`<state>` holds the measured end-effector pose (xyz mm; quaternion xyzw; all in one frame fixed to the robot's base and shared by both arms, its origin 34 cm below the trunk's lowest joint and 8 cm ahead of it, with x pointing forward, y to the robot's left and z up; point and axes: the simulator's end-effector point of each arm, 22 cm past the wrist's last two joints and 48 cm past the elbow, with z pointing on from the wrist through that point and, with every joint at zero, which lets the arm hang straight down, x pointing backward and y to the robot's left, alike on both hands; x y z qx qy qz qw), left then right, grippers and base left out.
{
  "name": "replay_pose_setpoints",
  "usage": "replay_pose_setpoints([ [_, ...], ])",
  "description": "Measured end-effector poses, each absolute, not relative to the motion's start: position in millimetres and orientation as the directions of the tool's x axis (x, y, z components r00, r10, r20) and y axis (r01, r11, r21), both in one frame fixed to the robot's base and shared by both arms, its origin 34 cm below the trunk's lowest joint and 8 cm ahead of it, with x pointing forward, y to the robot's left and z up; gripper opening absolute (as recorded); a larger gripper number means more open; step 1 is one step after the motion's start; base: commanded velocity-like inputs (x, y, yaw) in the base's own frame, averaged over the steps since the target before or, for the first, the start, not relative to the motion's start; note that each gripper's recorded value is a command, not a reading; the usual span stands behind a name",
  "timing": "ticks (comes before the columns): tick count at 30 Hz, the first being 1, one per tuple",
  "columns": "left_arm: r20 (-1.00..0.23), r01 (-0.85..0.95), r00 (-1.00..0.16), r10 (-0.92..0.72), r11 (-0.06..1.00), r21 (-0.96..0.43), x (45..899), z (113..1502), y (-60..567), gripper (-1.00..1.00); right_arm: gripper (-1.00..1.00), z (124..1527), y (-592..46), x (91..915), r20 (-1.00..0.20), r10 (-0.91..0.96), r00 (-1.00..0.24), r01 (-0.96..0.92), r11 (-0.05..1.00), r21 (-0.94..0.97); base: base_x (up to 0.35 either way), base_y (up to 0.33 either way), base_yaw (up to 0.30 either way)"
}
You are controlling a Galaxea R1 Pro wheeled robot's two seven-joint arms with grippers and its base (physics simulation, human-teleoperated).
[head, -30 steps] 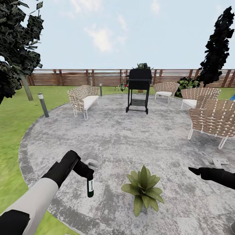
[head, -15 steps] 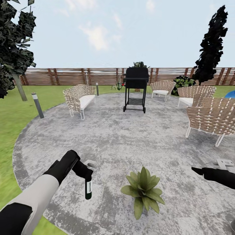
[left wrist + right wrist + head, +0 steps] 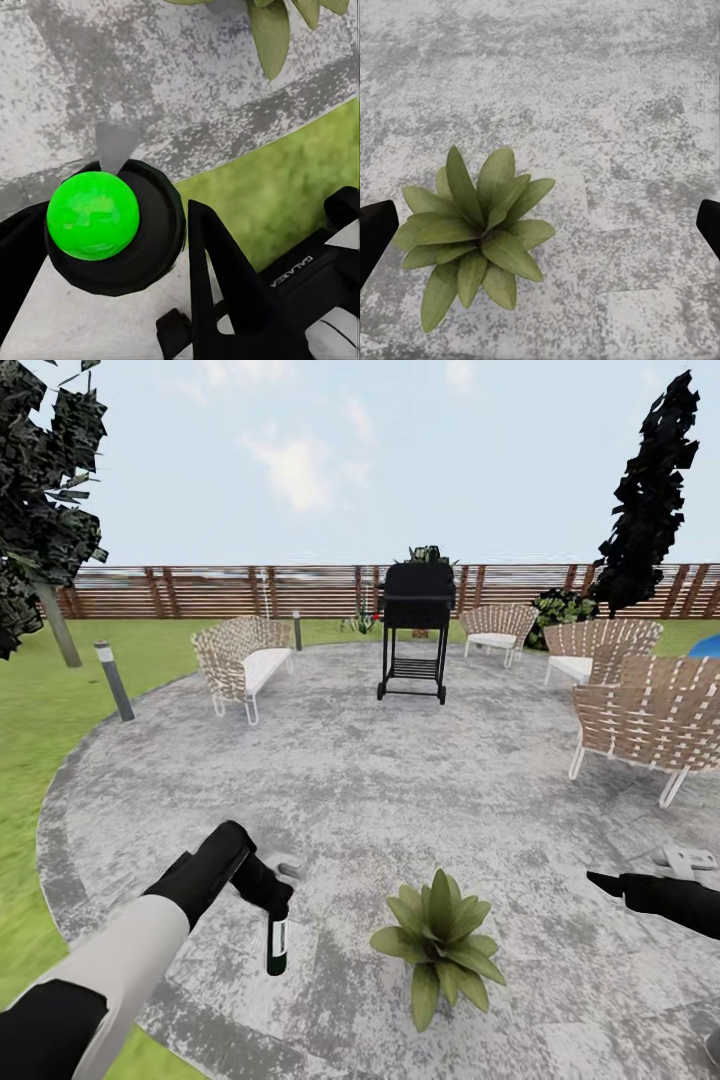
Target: Pick up the pesticide atomizer in the garden and spray insectifuge to fully cover both potted plants in the garden.
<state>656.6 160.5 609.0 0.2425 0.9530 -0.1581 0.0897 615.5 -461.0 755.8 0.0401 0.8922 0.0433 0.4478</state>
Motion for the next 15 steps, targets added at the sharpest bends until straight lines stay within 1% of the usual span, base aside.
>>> replay_pose_setpoints([
  [2, -0.25, 0.509, -0.856, 0.451, 0.821, -0.259, 655.3, 610.0, 148.7, -1.0, 1.0, 755.6, -460.3, 615.6, -0.795, 0.111, -0.596, 0.032, 0.993, 0.115, 0.0, 0.0, -0.041],
  [4, -0.257, 0.544, -0.835, 0.487, 0.802, -0.246, 657.4, 615.9, 133.3, -1.0, 1.0, 755.0, -459.1, 615.7, -0.795, 0.112, -0.597, 0.03, 0.993, 0.117, 0.0, 0.0, -0.132],
  [10, -0.252, 0.638, -0.766, 0.591, 0.746, -0.19, 656.7, 624.1, 102.3, -1.0, 1.0, 753.4, -456.0, 616.4, -0.793, 0.11, -0.6, 0.025, 0.993, 0.119, 0.0, 0.0, -0.223],
  [12, -0.245, 0.647, -0.76, 0.602, 0.736, -0.197, 658.7, 629.9, 95.4, -1.0, 1.0, 753.5, -456.9, 616.3, -0.793, 0.11, -0.6, 0.026, 0.993, 0.118, 0.0, 0.0, -0.161],
  [15, -0.221, 0.644, -0.765, 0.605, 0.728, -0.236, 655.8, 634.1, 87.5, -1.0, 1.0, 753.4, -456.9, 616.5, -0.793, 0.108, -0.6, 0.025, 0.993, 0.116, 0.0, 0.0, -0.07],
])
